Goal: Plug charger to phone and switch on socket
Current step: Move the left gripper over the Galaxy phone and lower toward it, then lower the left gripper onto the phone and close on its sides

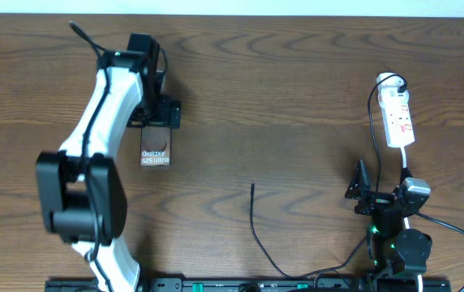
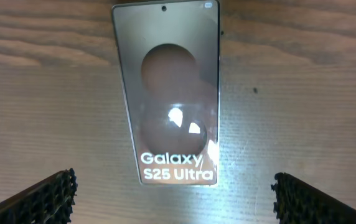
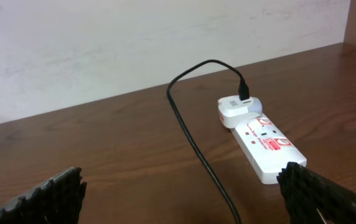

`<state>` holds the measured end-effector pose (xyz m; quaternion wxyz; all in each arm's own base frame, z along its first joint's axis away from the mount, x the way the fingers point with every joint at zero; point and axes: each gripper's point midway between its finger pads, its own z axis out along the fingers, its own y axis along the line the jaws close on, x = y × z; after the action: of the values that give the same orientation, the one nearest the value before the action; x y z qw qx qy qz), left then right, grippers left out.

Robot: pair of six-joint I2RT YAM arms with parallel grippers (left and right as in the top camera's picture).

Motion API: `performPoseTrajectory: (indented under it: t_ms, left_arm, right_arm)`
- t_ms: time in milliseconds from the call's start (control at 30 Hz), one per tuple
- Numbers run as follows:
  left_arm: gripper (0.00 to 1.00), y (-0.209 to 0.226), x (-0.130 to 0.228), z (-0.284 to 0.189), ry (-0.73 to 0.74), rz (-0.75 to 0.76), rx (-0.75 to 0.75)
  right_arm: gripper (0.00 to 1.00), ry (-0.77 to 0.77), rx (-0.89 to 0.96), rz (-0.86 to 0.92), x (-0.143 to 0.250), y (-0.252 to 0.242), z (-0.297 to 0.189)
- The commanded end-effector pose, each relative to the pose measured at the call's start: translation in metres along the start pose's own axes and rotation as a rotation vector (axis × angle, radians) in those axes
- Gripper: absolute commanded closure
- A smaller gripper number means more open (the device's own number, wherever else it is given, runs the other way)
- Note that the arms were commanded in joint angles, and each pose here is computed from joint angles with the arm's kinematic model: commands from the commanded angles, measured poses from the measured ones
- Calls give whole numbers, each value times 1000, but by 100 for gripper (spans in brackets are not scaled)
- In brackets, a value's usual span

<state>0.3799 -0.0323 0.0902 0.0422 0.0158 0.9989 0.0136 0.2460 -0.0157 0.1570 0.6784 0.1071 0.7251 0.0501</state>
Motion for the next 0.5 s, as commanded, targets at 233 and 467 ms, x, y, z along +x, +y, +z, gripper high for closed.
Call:
performPoseTrajectory:
  t_ms: [233, 467]
  left_arm:
    - [1, -1, 13, 8, -54, -17, 21]
    - [1, -2, 9, 17, -78, -25, 25]
  right_arm:
    - [1, 1, -8, -15, 1, 2, 0]
    - [1, 1, -8, -15, 1, 2, 0]
